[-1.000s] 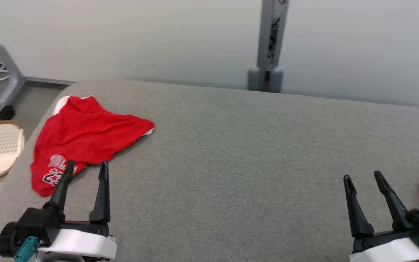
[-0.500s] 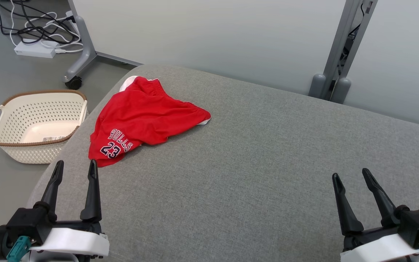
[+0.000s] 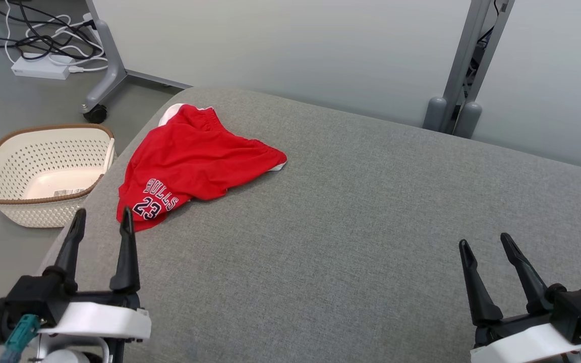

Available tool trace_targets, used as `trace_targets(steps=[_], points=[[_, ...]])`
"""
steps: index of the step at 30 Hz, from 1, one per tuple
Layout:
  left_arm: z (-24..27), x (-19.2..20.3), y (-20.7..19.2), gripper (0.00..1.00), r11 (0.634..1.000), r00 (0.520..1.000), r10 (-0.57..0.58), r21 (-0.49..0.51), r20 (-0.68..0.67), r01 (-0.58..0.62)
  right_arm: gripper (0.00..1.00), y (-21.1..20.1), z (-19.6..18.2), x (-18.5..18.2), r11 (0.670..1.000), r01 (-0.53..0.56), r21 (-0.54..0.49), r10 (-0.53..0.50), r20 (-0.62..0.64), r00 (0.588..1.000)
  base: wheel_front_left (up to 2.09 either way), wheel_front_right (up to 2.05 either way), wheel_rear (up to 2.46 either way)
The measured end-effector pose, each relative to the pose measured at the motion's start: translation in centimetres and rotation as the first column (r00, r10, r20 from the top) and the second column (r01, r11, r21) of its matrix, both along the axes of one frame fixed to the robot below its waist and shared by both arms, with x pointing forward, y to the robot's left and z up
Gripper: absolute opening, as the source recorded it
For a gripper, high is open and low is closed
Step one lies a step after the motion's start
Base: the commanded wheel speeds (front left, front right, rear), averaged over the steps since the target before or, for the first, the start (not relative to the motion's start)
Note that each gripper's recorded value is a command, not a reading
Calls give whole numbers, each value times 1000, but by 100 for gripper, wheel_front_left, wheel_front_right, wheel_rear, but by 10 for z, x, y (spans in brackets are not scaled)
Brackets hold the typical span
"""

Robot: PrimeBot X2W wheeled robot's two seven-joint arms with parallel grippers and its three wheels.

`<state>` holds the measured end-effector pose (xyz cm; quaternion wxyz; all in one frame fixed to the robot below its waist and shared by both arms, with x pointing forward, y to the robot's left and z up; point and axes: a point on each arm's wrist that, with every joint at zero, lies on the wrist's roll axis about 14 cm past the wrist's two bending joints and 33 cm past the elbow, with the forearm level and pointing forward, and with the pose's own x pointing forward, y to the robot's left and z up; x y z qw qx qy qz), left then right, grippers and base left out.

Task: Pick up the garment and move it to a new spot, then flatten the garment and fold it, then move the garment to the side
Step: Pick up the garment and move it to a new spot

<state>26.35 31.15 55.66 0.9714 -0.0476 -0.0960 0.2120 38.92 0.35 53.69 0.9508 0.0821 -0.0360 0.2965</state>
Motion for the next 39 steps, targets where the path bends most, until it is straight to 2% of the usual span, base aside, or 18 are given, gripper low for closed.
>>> trace_targets(steps=[6, 12, 15, 17, 20, 23, 28, 34, 39], points=[[64, 16, 8, 100, 994, 987, -6, 109, 160, -12, 100, 3, 0, 4, 1000, -6, 4, 6, -3, 1000, 0, 0, 0], [169, 44, 14, 100, 958, 927, -61, 283, 369, -49, 100, 9, 0, 13, 1000, -20, 10, 20, -4, 1000, 0, 0, 0], [194, 68, 20, 100, 944, 921, -83, 328, 379, -50, 100, 8, -2, 19, 1000, -12, 8, 12, -8, 1000, 0, 0, 0], [195, 91, 25, 100, 941, 935, -94, 339, 341, -28, 100, 3, -6, 23, 1000, 1, 3, -1, -16, 1000, 0, 0, 0], [177, 127, 36, 100, 945, 964, -103, 326, 244, 19, 100, -5, -14, 31, 1000, 26, -2, -26, -33, 999, 0, 0, 0], [137, 161, 48, 100, 954, 989, -106, 291, 104, 72, 100, -13, -25, 37, 999, 47, -14, -48, -59, 997, 0, 0, 0], [60, 197, 66, 100, 960, 986, -94, 252, -135, 126, 100, -23, -38, 48, 997, 67, -28, -69, -79, 995, 0, 0, 0], [-29, 212, 68, 100, 940, 911, -104, 259, -400, 221, 100, -33, -54, 59, 995, 85, -48, -89, -106, 990, 0, 0, 0], [-101, 205, 65, 100, 936, 801, -120, 201, -586, 288, 100, -40, -65, 66, 993, 96, -62, -103, -124, 987, 0, 0, 0]])
